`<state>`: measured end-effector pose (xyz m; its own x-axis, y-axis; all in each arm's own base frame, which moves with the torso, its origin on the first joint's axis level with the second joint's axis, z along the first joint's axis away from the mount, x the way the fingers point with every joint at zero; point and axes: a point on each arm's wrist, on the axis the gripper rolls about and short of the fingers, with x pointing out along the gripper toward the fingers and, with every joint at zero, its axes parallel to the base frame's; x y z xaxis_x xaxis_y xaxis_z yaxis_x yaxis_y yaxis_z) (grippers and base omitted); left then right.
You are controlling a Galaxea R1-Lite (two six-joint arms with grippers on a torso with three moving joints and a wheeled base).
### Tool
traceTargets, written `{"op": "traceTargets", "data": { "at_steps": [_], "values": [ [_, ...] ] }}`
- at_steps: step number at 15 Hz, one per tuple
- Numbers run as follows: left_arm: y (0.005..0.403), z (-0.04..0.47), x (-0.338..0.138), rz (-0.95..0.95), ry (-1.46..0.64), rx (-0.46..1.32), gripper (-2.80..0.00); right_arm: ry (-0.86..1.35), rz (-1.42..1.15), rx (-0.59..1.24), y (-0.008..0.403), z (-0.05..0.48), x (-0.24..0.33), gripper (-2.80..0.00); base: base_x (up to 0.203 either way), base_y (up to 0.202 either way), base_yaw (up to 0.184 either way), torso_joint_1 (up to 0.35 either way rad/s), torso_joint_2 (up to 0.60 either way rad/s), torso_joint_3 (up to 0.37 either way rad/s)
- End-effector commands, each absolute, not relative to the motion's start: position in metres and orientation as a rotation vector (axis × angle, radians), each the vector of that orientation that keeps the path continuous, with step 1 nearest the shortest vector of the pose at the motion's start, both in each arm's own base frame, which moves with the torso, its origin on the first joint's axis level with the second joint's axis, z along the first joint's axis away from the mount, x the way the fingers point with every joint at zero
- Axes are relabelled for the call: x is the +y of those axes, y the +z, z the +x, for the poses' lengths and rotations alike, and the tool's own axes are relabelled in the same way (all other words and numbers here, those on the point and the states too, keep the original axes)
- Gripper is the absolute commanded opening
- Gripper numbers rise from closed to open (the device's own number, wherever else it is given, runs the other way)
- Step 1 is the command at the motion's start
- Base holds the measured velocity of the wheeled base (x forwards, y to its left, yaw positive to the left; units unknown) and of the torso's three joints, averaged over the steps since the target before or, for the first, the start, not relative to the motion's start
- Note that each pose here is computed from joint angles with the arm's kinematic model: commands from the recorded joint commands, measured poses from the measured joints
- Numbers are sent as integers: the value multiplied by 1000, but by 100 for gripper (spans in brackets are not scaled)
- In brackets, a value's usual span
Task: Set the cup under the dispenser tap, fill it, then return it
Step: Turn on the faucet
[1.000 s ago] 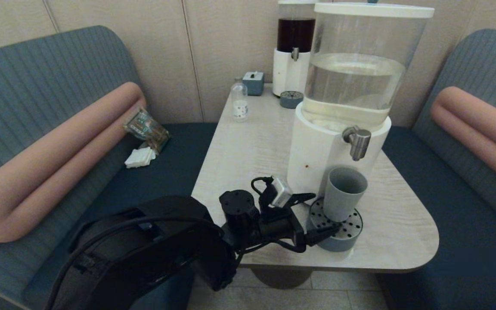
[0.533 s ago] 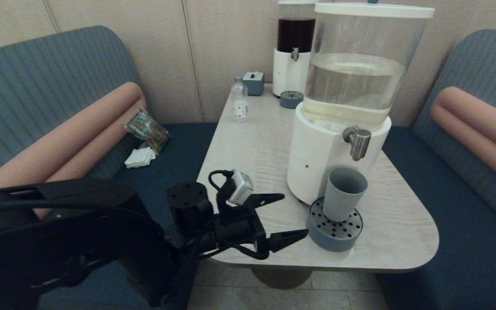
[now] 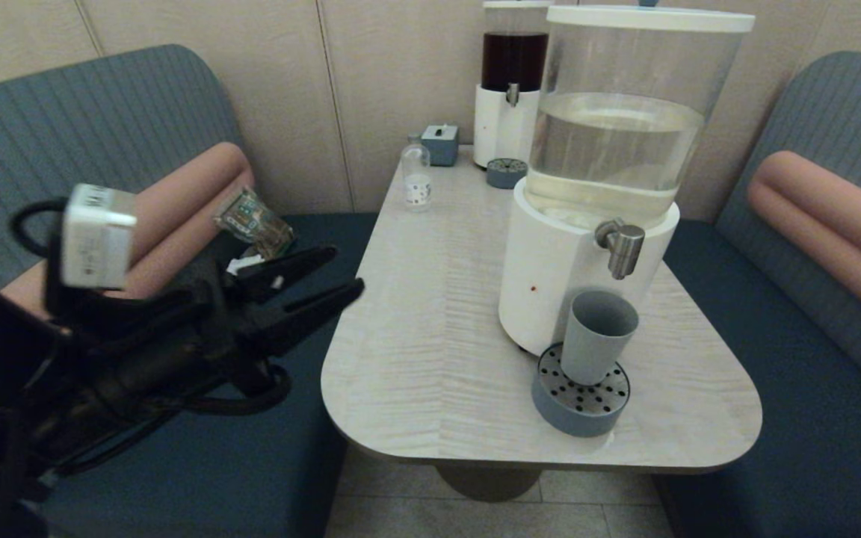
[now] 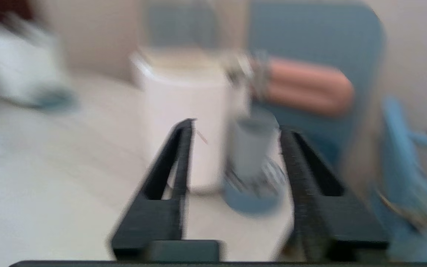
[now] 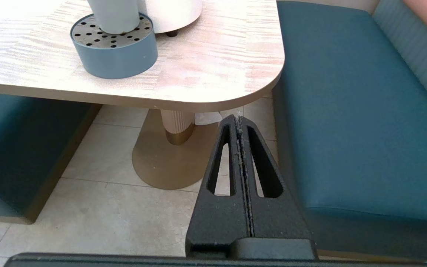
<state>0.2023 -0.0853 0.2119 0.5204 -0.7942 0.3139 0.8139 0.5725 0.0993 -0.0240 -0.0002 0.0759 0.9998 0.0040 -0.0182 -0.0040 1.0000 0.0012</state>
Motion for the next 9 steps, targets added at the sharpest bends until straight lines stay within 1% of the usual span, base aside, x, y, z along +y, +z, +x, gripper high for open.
{"op": "traceTargets", "data": {
  "at_steps": [1,3,5,8,9],
  "values": [
    [248,147,-59,-64,-832,-549,-280,5,1,20,76,-24,0,-280,0,0,0,0,0,0],
    [259,120,-47,-82,-739,-600,-280,5,1,19,76,-24,0,-280,0,0,0,0,0,0],
    [265,93,-36,-91,-636,-613,-280,5,1,20,76,-24,0,-280,0,0,0,0,0,0],
    [276,54,-12,-62,-382,-659,-280,5,1,20,76,-24,0,-280,0,0,0,0,0,0],
    [279,41,-9,-52,-335,-671,-280,5,1,20,76,-24,0,-280,0,0,0,0,0,0]
  ]
}}
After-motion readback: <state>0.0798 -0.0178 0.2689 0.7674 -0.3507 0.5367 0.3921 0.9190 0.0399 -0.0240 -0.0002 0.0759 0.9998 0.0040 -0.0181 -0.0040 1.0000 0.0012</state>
